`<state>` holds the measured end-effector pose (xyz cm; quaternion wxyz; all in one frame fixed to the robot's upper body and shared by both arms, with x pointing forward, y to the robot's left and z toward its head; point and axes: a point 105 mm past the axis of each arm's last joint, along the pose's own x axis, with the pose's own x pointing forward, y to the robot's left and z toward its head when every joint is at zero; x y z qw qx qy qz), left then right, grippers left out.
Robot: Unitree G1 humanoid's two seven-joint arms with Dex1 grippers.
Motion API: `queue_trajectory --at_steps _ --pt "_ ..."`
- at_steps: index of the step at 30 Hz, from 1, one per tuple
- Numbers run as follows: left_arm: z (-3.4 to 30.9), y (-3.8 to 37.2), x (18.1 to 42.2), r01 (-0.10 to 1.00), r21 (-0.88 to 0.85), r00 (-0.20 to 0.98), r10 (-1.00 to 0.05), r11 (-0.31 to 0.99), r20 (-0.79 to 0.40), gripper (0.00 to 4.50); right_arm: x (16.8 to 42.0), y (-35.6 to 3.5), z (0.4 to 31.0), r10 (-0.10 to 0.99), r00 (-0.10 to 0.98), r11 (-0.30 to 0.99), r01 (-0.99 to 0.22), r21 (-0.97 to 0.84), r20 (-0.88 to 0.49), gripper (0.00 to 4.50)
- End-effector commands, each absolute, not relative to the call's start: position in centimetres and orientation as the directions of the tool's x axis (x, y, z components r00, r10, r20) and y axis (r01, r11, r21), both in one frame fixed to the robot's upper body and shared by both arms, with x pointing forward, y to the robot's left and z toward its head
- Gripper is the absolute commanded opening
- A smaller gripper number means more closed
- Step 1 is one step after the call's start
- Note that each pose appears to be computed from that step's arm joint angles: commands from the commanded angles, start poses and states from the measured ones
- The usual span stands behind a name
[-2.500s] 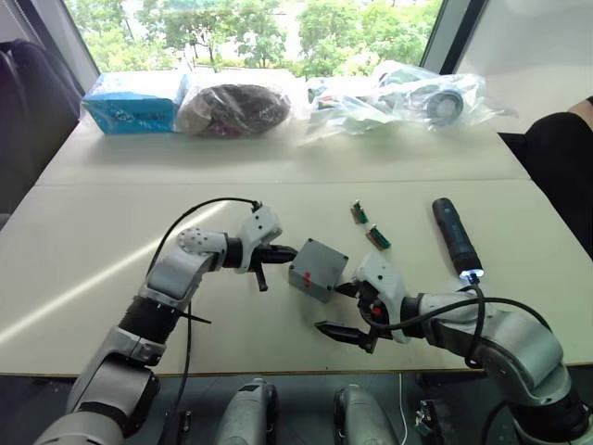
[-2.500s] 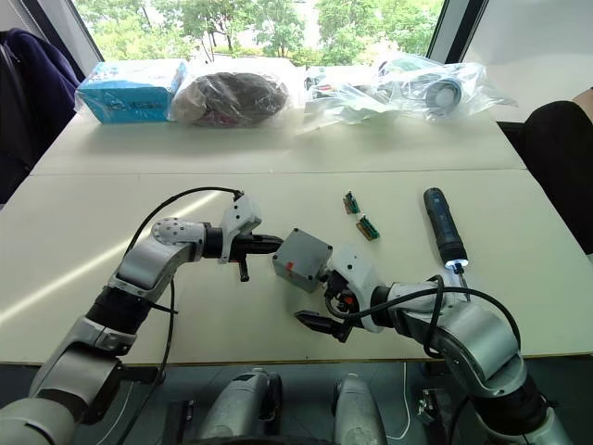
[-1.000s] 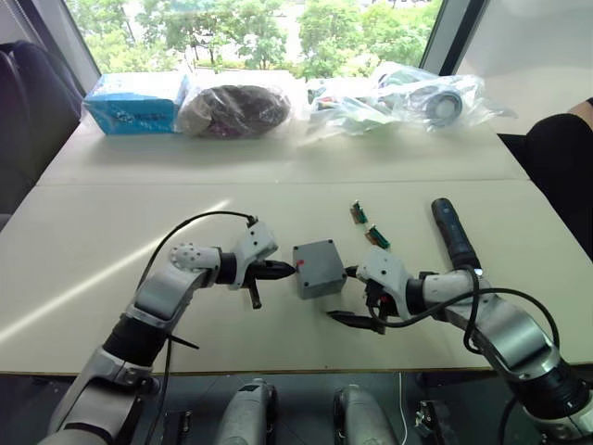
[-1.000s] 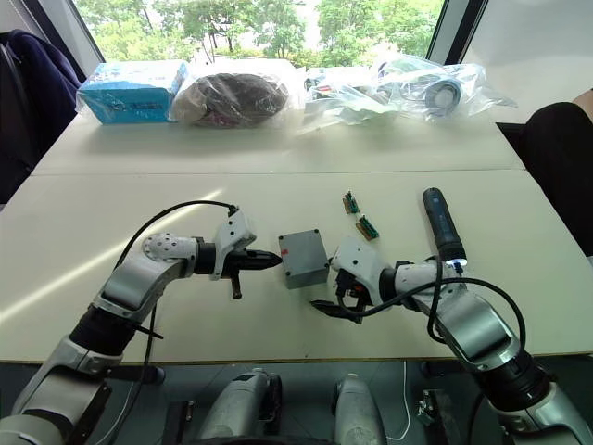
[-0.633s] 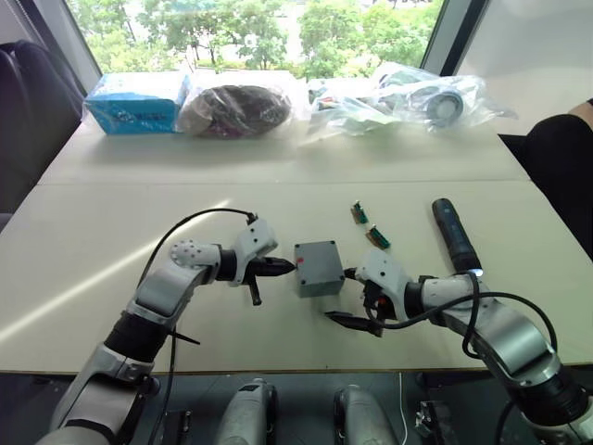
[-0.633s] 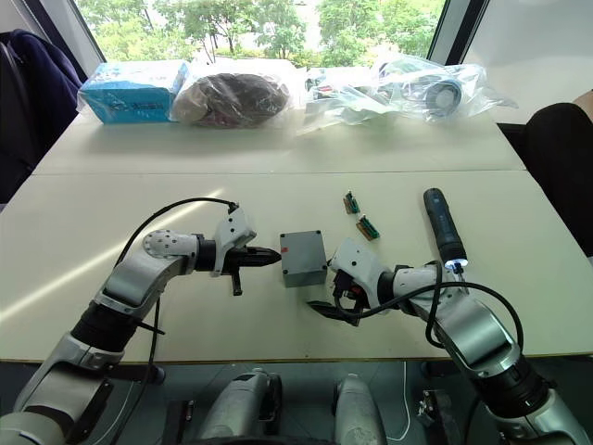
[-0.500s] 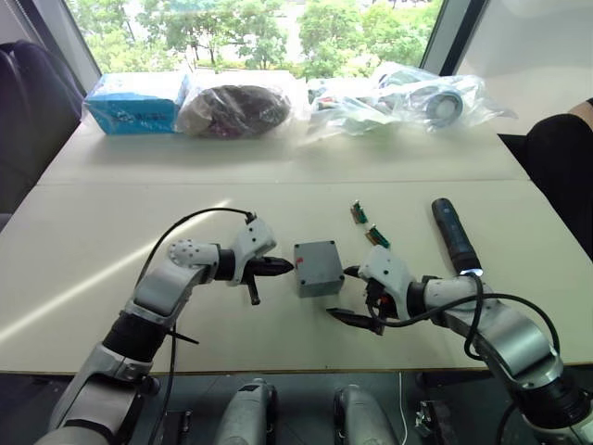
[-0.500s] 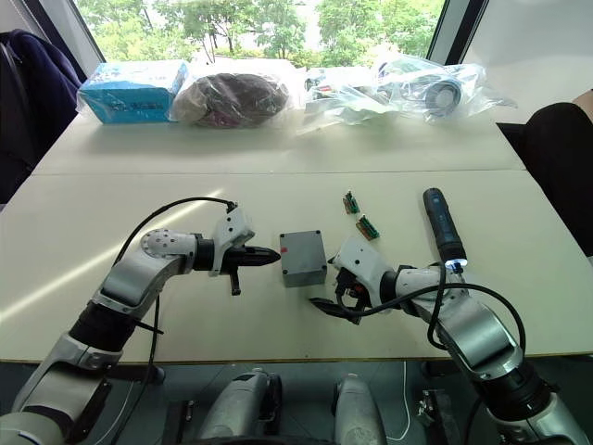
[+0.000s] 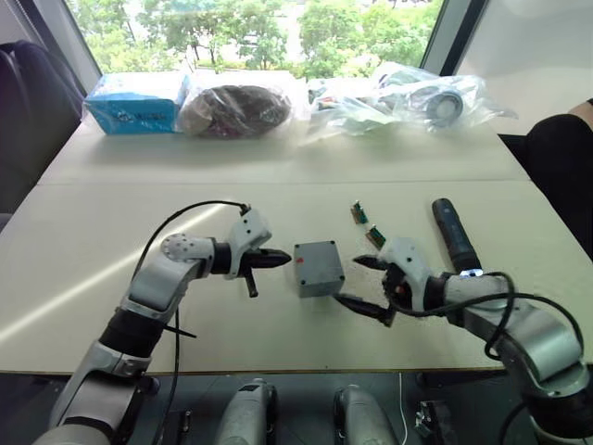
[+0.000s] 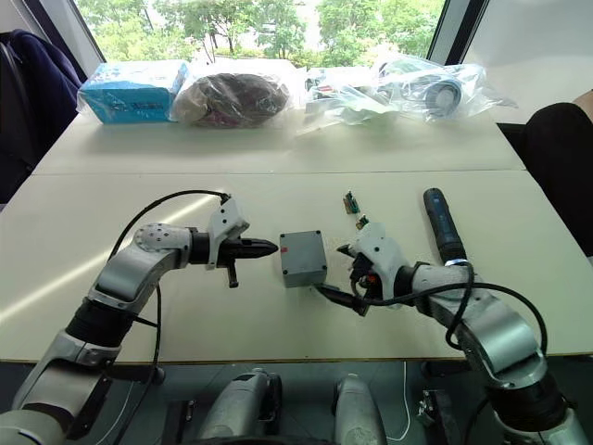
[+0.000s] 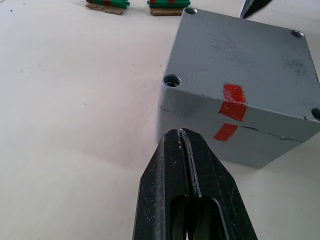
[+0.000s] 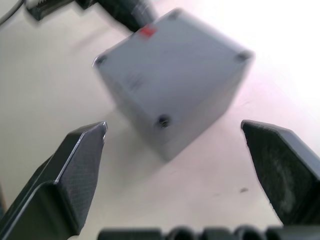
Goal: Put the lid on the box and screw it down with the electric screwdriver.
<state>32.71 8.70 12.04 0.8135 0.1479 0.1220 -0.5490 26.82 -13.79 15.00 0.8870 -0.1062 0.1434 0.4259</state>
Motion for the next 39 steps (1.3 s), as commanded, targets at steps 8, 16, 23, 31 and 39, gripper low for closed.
queue_trajectory --at_steps 8,16,23,31,39 --pt "16.0 9.8 33.1 0.922 0.118 0.387 -0.879 0.369 -0.279 0.00 34.5 -19.8 15.3 0.477 0.836 0.836 -0.527 -0.154 -0.270 4.49" --pt "21.5 10.9 29.9 0.963 0.115 0.266 -0.923 0.243 -0.277 0.00 37.2 -18.7 13.8 0.484 0.838 0.840 -0.525 -0.134 -0.253 4.27" --pt "21.0 10.1 29.6 0.962 0.122 0.271 -0.920 0.246 -0.281 0.00 37.3 -17.8 12.8 0.502 0.827 0.831 -0.542 -0.122 -0.255 3.08" --pt "20.3 9.8 29.5 0.963 0.112 0.267 -0.922 0.244 -0.280 0.00 37.4 -17.8 12.5 0.492 0.833 0.839 -0.531 -0.118 -0.253 2.81" --pt "20.0 9.5 29.3 0.965 0.109 0.260 -0.923 0.238 -0.285 0.00 37.6 -17.4 12.3 0.489 0.840 0.845 -0.523 -0.110 -0.237 0.06"
